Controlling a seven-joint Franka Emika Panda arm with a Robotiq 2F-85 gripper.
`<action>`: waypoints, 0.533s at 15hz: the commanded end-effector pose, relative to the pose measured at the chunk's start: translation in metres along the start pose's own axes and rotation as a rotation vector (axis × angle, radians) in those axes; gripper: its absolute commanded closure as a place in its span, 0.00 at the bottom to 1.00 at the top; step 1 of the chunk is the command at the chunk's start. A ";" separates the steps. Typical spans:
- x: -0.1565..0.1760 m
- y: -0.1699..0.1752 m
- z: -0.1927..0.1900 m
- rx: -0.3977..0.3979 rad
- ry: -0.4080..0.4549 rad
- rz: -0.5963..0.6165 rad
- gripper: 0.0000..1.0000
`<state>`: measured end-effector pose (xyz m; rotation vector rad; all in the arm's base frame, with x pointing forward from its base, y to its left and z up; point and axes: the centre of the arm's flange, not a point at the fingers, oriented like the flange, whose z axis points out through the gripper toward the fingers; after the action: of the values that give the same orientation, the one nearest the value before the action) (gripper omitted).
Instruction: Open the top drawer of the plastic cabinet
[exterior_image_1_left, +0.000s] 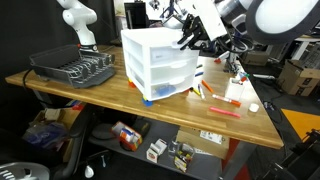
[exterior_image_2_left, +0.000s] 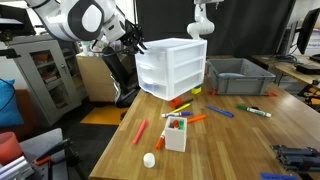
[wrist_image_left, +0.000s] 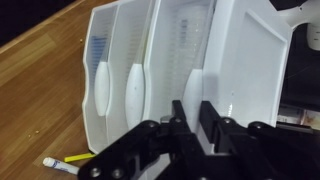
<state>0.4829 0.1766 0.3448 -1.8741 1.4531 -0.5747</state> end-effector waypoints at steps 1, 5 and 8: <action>0.017 0.047 0.029 0.007 0.001 0.011 0.77; 0.022 0.046 0.028 0.009 0.004 0.011 0.95; 0.025 0.039 0.020 0.020 0.002 0.015 0.95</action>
<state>0.4847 0.1720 0.3454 -1.8699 1.4571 -0.5805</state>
